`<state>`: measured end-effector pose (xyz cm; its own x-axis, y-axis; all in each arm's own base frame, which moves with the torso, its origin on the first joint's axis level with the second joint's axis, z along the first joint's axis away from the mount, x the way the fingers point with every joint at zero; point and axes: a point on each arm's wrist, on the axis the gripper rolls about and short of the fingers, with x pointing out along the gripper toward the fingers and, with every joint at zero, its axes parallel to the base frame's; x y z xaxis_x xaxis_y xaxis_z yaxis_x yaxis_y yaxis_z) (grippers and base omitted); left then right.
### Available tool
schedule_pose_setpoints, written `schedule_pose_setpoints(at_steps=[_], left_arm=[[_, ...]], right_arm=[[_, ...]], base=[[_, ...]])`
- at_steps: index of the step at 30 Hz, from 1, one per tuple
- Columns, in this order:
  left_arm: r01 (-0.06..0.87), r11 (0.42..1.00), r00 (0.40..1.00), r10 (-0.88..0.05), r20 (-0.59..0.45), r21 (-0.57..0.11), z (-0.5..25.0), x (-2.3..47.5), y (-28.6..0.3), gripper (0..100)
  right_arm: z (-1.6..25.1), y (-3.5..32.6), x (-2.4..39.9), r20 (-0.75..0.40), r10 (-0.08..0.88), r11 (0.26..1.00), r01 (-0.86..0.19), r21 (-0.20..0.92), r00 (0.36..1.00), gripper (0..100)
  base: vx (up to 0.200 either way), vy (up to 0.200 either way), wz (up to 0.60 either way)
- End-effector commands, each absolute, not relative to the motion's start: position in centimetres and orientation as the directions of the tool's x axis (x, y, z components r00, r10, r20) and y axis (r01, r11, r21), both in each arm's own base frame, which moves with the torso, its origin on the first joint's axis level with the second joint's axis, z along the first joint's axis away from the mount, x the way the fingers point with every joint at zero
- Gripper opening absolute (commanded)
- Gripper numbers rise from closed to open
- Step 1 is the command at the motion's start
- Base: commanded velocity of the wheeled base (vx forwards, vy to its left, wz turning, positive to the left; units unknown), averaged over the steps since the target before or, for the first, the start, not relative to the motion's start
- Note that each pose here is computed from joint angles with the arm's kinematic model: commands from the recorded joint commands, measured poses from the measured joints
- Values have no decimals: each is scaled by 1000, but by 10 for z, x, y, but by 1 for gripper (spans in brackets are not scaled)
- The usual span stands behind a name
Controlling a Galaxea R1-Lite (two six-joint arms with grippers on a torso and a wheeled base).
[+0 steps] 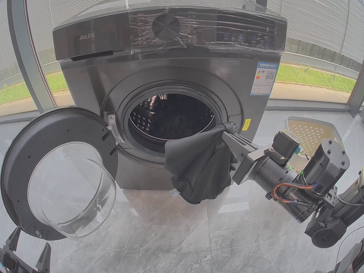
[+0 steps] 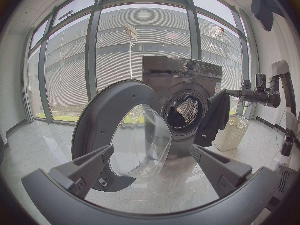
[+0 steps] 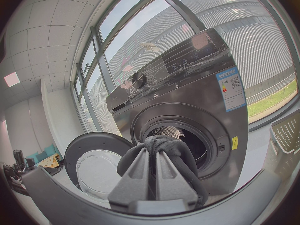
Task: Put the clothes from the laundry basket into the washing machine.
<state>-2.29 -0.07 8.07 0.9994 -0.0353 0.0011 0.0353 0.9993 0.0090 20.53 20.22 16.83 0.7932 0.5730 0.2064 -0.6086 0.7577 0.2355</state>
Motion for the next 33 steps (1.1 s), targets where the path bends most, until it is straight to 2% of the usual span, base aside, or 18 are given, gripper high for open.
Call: schedule_pose_setpoints(at_steps=[1,5,6,8,9,10,13,16,18,19,20,22,28,33], left_arm=[[49,999,999,-49,8,20,77,-23,-1,100],[58,998,998,-58,11,25,77,-23,-1,100],[58,998,998,-58,29,6,80,-23,-1,100],[66,996,981,-54,186,-60,115,-33,-2,100],[91,993,961,-68,267,-74,143,-40,-2,100],[122,991,953,-100,287,-60,162,-42,-3,100],[236,972,953,-231,195,0,178,-33,-6,100],[384,923,923,-384,27,-10,167,-9,-9,100],[436,900,900,-436,-19,-16,162,-2,-10,100],[511,859,857,-511,-68,-25,160,9,-12,100],[538,842,837,-539,-91,-34,159,14,-12,100],[562,825,812,-564,-147,-62,158,31,-13,100],[570,819,792,-569,-220,-68,153,76,-13,100],[606,792,746,-599,-291,-79,137,108,-18,100]], right_arm=[[157,217,214,185,586,753,-614,235,789,0],[155,226,222,200,578,755,-612,235,791,0],[153,228,223,197,578,757,-610,233,792,0],[149,231,225,188,579,759,-609,230,793,0],[148,232,226,185,581,759,-609,230,793,0],[148,232,226,188,580,759,-610,229,793,0],[154,235,228,210,584,750,-620,228,784,0],[161,242,225,241,618,711,-663,234,748,0],[162,244,226,250,636,693,-683,230,730,0],[164,244,228,254,653,678,-700,223,713,0],[164,245,228,248,661,673,-706,221,708,0],[168,248,230,263,659,669,-709,222,705,0],[168,253,238,266,653,674,-704,222,709,0],[169,255,238,270,650,675,-703,223,710,0]], base=[[0,0,0],[0,0,0],[0,0,0],[0,0,0],[0,0,0],[0,0,0],[0,0,0],[0,0,0],[0,0,0],[0,0,0],[0,0,0],[0,0,0],[0,0,0],[0,0,0]])
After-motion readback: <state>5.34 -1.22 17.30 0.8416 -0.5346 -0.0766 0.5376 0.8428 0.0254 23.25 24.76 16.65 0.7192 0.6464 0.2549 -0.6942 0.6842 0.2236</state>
